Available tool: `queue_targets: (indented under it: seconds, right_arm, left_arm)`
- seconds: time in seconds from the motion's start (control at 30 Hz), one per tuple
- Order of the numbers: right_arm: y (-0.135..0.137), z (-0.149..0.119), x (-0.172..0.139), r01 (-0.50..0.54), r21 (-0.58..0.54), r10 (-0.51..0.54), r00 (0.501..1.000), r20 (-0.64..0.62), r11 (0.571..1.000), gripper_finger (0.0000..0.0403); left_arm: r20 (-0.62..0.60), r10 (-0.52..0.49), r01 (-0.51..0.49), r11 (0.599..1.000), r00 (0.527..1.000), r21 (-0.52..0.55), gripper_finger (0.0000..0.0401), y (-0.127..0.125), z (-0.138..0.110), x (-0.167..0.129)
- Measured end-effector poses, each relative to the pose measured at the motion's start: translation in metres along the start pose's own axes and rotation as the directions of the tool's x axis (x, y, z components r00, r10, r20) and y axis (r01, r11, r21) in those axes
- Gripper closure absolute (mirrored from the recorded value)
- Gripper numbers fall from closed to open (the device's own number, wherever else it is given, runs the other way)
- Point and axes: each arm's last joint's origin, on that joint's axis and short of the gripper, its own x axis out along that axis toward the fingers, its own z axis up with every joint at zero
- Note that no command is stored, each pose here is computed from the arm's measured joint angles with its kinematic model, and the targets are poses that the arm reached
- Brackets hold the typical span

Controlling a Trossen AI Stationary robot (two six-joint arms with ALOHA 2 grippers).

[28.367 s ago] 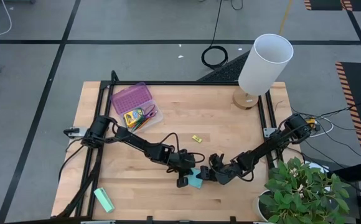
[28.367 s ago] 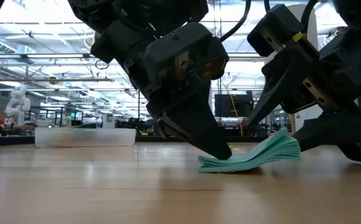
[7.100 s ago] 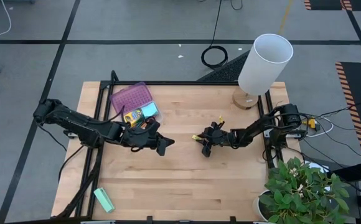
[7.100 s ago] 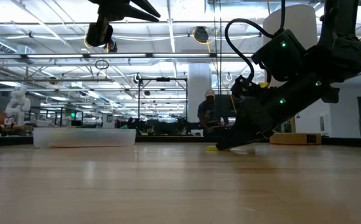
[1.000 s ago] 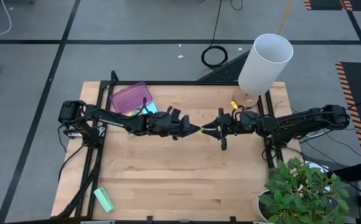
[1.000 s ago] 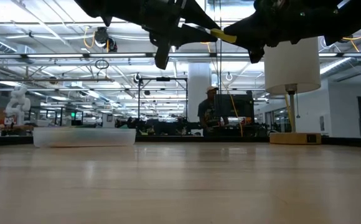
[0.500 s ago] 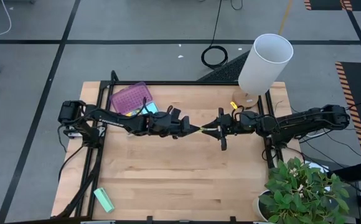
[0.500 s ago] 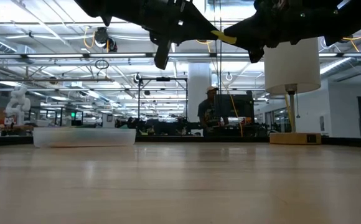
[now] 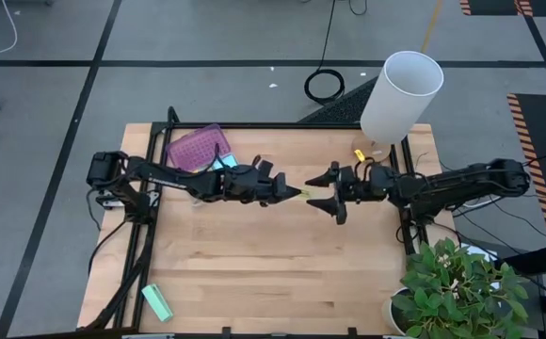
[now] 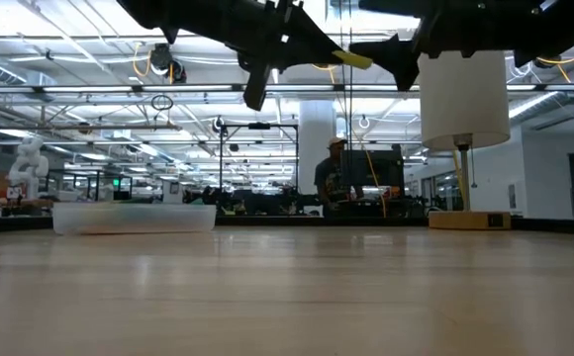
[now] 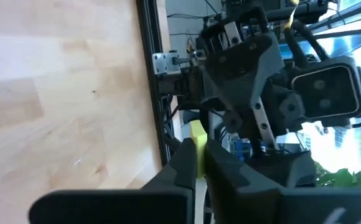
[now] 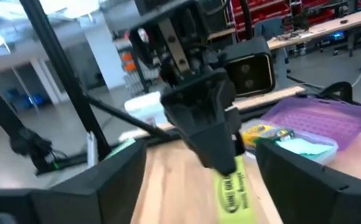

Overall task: Pack school essentials
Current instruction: Put the green eraser into the supply box

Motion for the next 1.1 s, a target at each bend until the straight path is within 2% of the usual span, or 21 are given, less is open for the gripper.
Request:
queue_targets:
  seconds: [0.07, 0.17, 0.3, 0.43, 0.6, 0.7, 0.83, 1.1]
  right_arm:
    - [0.002, 0.005, -0.003, -0.008, 0.04, 0.007, 1.0, 0.025, 0.999, 0.0096]
    - [0.005, 0.014, -0.011, -0.023, 0.075, 0.019, 0.998, 0.061, 0.997, 0.0094]
    - [0.009, 0.025, -0.025, -0.035, 0.074, 0.028, 0.995, 0.093, 0.997, 0.0107]
    - [0.01, 0.03, -0.038, -0.005, 0.078, -0.001, 0.997, 0.078, 0.997, 0.0121]
    - [0.011, 0.03, -0.049, 0.014, 0.079, -0.017, 0.999, 0.037, 0.997, 0.0128]
    - [0.011, 0.031, -0.051, 0.017, 0.078, -0.019, 0.999, 0.03, 0.997, 0.0129]
    - [0.012, 0.031, -0.052, 0.017, 0.072, -0.019, 0.999, 0.03, 0.997, 0.013]
    - [0.011, 0.03, -0.052, 0.023, 0.073, -0.025, 1.0, 0.017, 0.997, 0.0152]
  left_arm:
    - [0.01, -0.002, 0.002, 1.0, 1.0, 0.006, 0.0391, -0.004, 0.005, -0.005]
    - [0.029, 0.05, -0.051, 0.998, 0.998, 0.027, 0.0391, -0.012, 0.013, -0.022]
    - [0.091, 0.159, -0.167, 0.982, 0.983, 0.086, 0.0387, -0.021, 0.027, -0.055]
    - [0.148, 0.232, -0.251, 0.96, 0.961, 0.125, 0.0391, -0.03, 0.04, -0.093]
    - [0.236, 0.273, -0.303, 0.948, 0.932, 0.1, 0.0391, -0.026, 0.042, -0.138]
    - [0.291, 0.298, -0.325, 0.945, 0.909, 0.046, 0.0387, -0.012, 0.037, -0.161]
    - [0.324, 0.296, -0.305, 0.952, 0.899, -0.024, 0.0387, 0.011, 0.03, -0.178]
    - [0.399, 0.345, -0.314, 0.938, 0.849, -0.143, 0.0384, 0.059, 0.025, -0.179]
